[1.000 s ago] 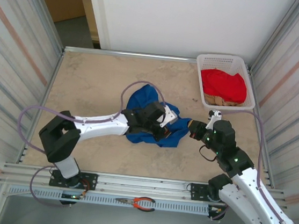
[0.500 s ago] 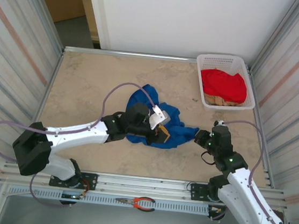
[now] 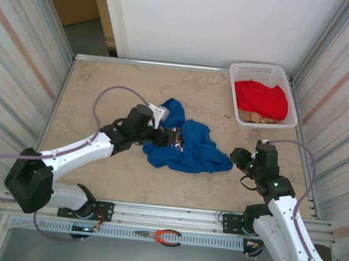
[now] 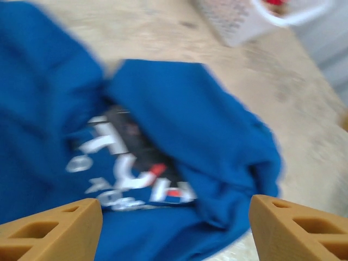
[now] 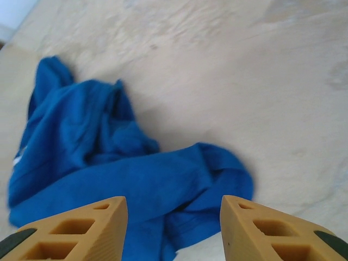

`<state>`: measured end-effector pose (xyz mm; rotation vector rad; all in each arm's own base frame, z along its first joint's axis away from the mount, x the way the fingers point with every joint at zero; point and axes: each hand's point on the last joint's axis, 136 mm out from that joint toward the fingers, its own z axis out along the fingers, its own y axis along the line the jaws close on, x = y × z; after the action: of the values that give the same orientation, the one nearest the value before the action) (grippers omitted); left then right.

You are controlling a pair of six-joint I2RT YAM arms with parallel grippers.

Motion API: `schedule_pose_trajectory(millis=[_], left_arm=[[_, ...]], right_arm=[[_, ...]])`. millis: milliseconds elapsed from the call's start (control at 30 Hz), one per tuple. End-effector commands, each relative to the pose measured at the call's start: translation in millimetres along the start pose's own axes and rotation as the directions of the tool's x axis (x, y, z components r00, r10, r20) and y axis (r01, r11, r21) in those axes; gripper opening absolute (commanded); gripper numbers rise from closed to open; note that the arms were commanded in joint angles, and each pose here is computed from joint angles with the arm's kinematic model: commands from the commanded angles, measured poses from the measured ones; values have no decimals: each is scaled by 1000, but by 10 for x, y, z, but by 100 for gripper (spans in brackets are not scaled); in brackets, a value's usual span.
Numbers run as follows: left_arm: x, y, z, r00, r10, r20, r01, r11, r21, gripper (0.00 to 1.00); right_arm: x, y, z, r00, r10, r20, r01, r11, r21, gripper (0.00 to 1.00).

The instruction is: Fold the inside-out t-shirt

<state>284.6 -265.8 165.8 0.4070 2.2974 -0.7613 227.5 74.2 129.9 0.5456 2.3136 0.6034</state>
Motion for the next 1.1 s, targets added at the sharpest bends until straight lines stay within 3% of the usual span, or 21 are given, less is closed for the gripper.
schedule_pose_trajectory(millis=[0,200,400,467,667,1067], left_arm=[[66,500,-163,987,-160,-6,157,972,-174,72],[132,952,-314,955,-295,-2,285,923,-257,74],[361,1113,-344,928,-369,-56,333,886,-322,77],[487,1135,-300,913,-398,-91,348,876,-335,77],[761,1169,-134,891,-430,-148,366,871,-328,73],[887,1121,216,894,-404,-191,342,894,-289,54]], right_arm=[[272,141,3,991,-63,-118,59,998,-33,46],[663,192,239,966,-164,-199,173,985,24,54],[791,113,493,956,-177,-235,208,972,114,52],[802,53,559,955,-174,-241,214,965,153,44],[743,122,581,957,-185,-225,220,965,143,0],[597,203,460,969,-170,-179,190,977,100,0]])
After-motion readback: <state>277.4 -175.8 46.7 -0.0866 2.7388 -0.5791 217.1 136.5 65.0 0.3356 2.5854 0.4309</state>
